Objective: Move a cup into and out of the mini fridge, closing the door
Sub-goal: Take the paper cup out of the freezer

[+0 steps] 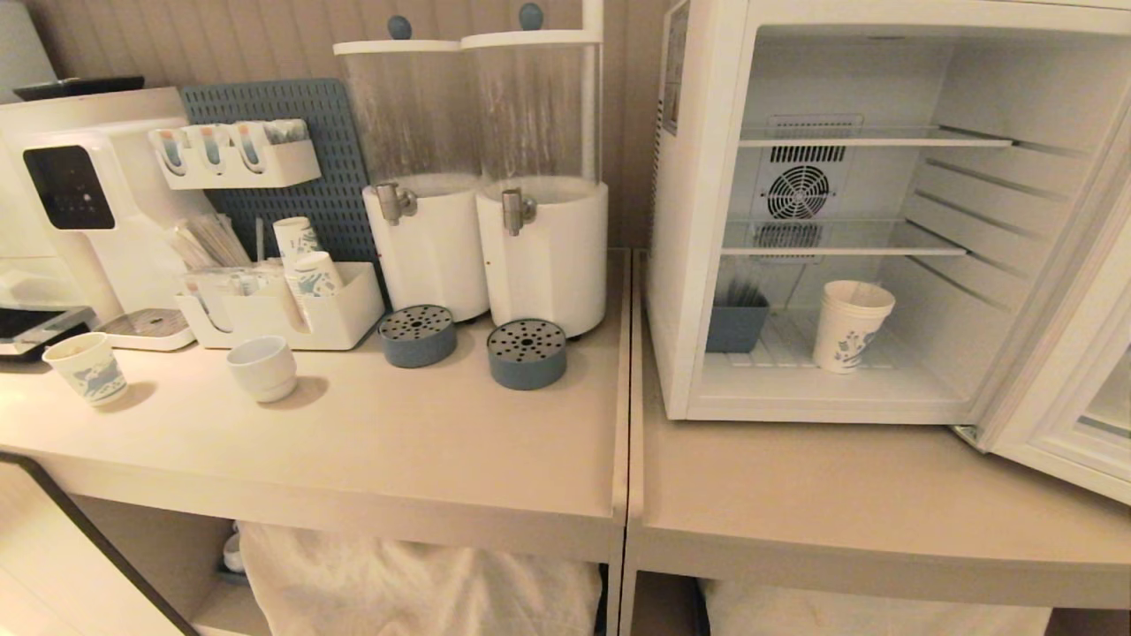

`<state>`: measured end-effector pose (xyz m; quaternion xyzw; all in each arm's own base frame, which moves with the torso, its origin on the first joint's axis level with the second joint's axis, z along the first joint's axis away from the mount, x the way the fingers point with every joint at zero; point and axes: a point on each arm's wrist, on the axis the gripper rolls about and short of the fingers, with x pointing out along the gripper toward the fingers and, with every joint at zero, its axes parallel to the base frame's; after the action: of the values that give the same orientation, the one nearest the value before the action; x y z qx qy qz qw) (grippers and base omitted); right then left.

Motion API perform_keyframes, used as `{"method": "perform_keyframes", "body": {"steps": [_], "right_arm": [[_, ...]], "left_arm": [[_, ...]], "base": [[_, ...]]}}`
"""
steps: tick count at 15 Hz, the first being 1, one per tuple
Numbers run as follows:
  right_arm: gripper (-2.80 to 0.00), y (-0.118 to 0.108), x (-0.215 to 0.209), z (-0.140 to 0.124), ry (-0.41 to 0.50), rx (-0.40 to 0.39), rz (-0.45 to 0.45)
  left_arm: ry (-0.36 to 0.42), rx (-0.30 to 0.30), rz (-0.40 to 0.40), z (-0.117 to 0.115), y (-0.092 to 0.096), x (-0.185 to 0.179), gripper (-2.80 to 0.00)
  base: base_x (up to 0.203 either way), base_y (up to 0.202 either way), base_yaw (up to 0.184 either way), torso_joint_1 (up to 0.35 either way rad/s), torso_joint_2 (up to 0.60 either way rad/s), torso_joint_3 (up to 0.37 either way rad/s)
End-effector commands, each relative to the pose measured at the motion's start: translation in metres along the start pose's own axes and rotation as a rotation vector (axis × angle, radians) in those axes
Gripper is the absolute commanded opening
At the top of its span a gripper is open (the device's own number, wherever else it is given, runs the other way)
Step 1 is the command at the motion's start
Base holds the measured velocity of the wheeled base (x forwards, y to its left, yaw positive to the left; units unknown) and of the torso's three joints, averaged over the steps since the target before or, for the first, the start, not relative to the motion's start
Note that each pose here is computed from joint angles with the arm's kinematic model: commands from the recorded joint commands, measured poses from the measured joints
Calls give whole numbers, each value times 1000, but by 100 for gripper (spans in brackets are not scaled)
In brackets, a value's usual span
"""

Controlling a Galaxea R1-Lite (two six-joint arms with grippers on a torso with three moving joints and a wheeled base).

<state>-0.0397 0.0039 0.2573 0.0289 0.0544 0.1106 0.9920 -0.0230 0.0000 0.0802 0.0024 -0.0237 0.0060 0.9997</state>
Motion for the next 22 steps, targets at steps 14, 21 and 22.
{"method": "perform_keyframes", "body": {"steps": [14, 21, 22], "right_arm": [[0, -53, 299, -70, 124, -28, -76], [0, -41, 339, -116, 59, -100, -163], [0, -42, 343, -117, 58, -100, -165]], "left_arm": [[18, 0, 2, -5, 0, 1, -280], [18, -15, 0, -5, 0, 1, -280], [18, -17, 0, -5, 0, 1, -280]], "base": [[0, 0, 0, 0, 0, 0], [0, 0, 0, 0, 0, 0], [0, 0, 0, 0, 0, 0]]}}
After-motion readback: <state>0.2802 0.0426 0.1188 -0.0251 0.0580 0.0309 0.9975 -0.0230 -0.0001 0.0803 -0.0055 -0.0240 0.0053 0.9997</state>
